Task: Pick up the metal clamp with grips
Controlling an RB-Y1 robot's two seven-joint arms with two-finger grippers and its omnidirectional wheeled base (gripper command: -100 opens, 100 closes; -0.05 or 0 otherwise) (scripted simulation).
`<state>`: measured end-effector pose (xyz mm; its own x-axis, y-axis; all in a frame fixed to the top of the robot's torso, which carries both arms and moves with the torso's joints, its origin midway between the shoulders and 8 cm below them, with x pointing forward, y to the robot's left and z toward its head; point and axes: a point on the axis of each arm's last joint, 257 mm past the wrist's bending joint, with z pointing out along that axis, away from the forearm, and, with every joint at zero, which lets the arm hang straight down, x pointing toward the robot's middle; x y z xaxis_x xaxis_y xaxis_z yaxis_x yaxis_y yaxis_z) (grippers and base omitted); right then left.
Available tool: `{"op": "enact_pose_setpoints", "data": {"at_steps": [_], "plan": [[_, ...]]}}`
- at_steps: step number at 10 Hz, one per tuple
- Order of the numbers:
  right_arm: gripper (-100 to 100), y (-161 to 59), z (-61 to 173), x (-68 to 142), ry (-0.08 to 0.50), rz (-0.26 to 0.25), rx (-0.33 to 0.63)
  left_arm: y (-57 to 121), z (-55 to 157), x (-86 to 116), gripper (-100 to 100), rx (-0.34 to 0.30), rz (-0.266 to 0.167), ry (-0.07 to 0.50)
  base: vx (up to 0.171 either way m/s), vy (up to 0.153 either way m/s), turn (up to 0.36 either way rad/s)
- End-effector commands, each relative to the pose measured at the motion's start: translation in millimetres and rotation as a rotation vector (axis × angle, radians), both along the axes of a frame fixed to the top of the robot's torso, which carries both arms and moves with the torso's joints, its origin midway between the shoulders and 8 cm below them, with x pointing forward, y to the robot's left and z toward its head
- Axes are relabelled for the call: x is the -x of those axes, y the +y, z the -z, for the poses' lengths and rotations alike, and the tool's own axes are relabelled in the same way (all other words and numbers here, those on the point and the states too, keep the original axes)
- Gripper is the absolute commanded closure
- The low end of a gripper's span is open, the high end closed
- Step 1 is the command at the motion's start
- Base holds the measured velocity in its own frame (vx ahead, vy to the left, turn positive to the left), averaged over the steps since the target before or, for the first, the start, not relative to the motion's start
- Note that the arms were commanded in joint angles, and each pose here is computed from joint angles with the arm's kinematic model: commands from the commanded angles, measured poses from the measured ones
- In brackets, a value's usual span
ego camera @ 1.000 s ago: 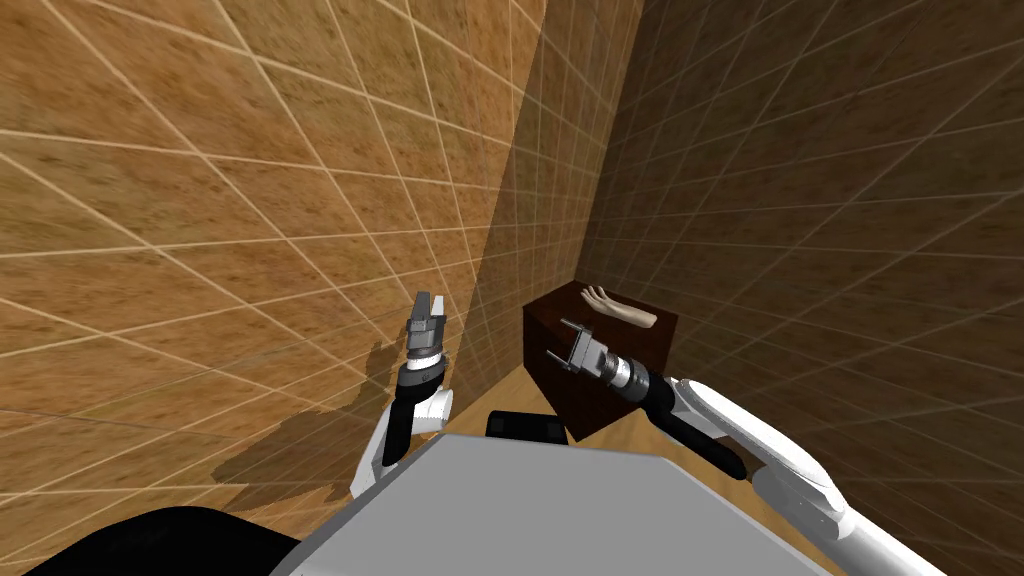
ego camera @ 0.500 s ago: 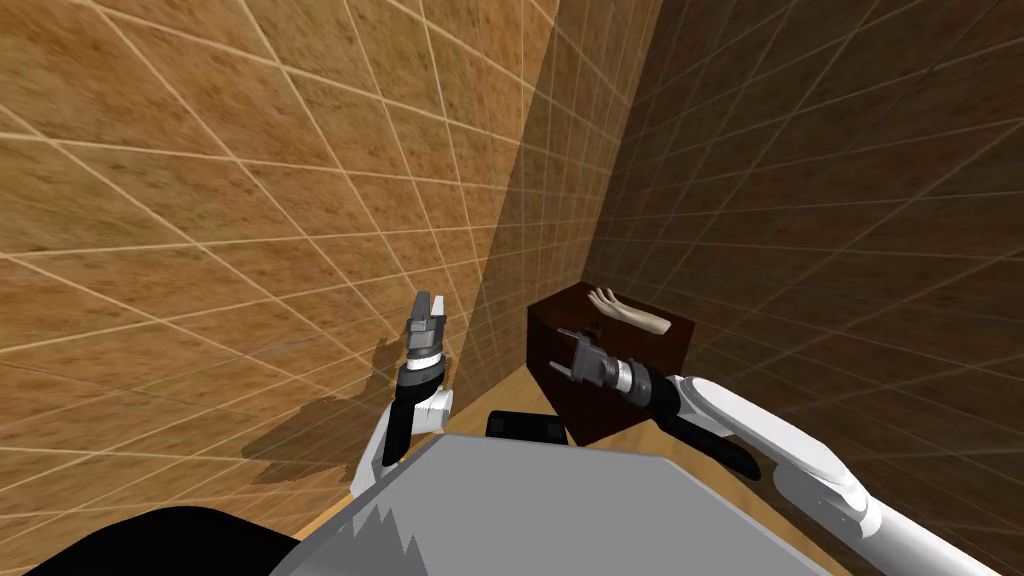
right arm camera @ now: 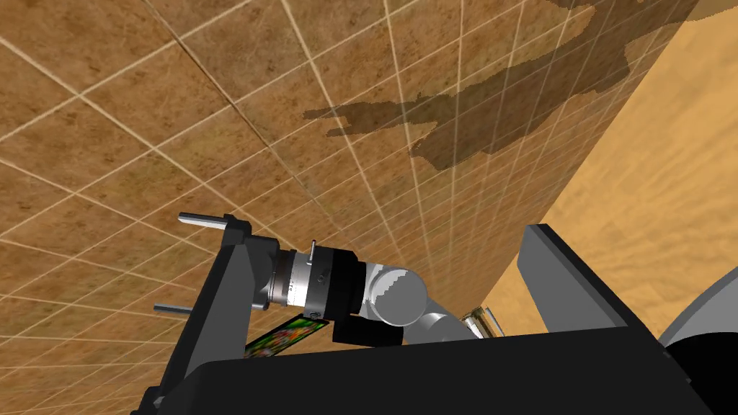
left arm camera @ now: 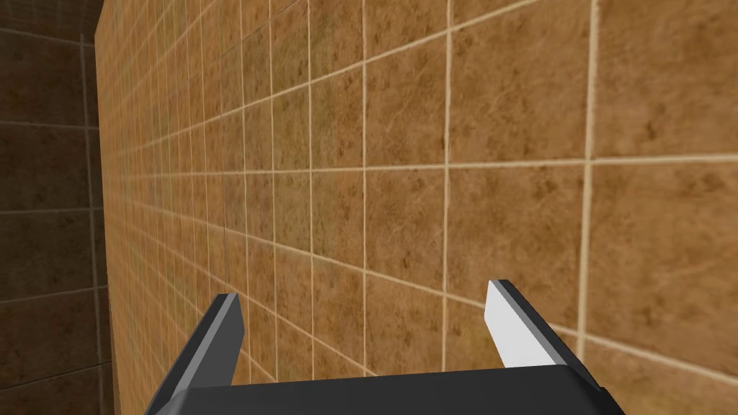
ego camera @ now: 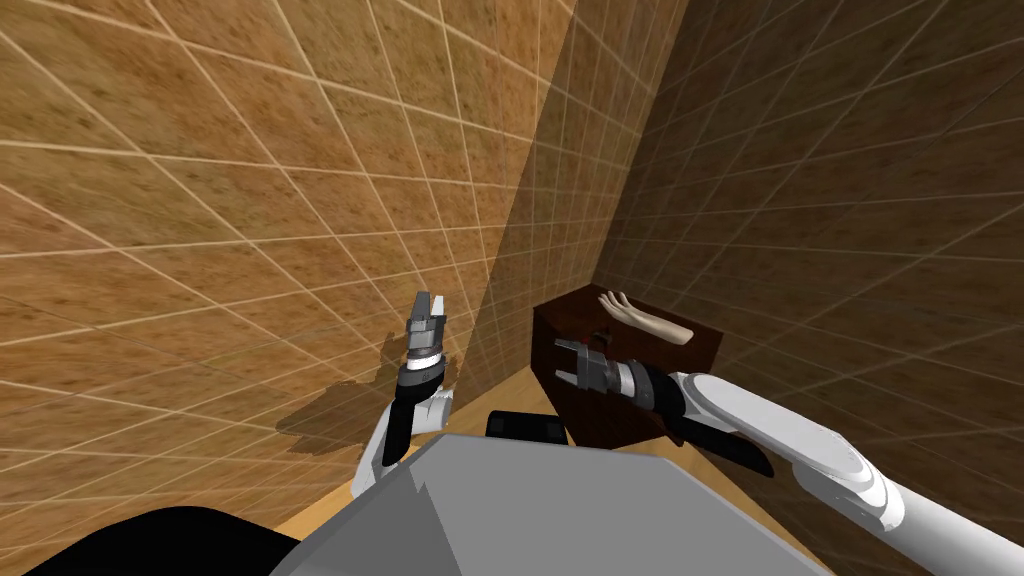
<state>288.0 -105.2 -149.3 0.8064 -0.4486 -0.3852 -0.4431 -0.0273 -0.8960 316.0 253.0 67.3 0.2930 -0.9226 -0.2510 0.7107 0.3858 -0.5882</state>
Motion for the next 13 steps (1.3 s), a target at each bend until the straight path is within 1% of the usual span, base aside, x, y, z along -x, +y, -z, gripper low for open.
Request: {"op": "enact_pose_setpoints", "data": {"at_steps": [1,2,3,4,5,6,7,8,9,10,11,12,13], "plan": [[-100,-5,11,3,-0.048,-0.027,0.070,0.0,0,0,0,0.000,0.000,0.000,0.007,-0.008,0.003],[-100,-5,11,3,-0.055,-0.029,0.073,0.0,0,0,0,0.000,0.000,0.000,0.001,-0.001,-0.017],[-100,-9,23,10,-0.106,-0.082,0.161,0.0,0,0,0,0.000,0.000,0.000,0.007,-0.003,0.218],[-100,-15,30,11,-0.144,-0.103,0.220,0.0,0,0,0,0.000,0.000,0.000,0.011,-0.014,0.136],[-100,-17,31,11,-0.169,-0.114,0.238,0.0,0,0,0,0.000,0.000,0.000,0.008,-0.008,0.003],[-100,-22,42,18,-0.209,-0.166,0.315,0.0,0,0,0,0.000,0.000,0.000,0.013,-0.004,0.185],[-100,-29,48,18,-0.249,-0.192,0.370,0.0,0,0,0,0.000,0.000,0.000,0.013,-0.013,0.160],[-100,-32,50,19,-0.276,-0.207,0.395,0.0,0,0,0,0.000,0.000,0.000,0.006,-0.010,0.010],[-100,-32,50,19,-0.282,-0.209,0.397,0.0,0,0,0,0.000,0.000,0.000,0.001,-0.002,-0.022],[-100,-40,61,25,-0.335,-0.273,0.482,0.0,0,0,0,0.000,0.000,0.000,0.010,-0.007,0.248],[-100,-49,66,25,-0.371,-0.303,0.536,0.0,0,0,0,0.000,0.000,0.000,0.011,-0.019,0.128],[-100,-50,67,25,-0.393,-0.315,0.549,0.0,0,0,0,0.000,0.000,0.000,0.005,-0.009,-0.021],[-100,-60,76,31,-0.432,-0.376,0.621,0.0,0,0,0,0.000,0.000,0.000,0.011,-0.007,0.210]]}}
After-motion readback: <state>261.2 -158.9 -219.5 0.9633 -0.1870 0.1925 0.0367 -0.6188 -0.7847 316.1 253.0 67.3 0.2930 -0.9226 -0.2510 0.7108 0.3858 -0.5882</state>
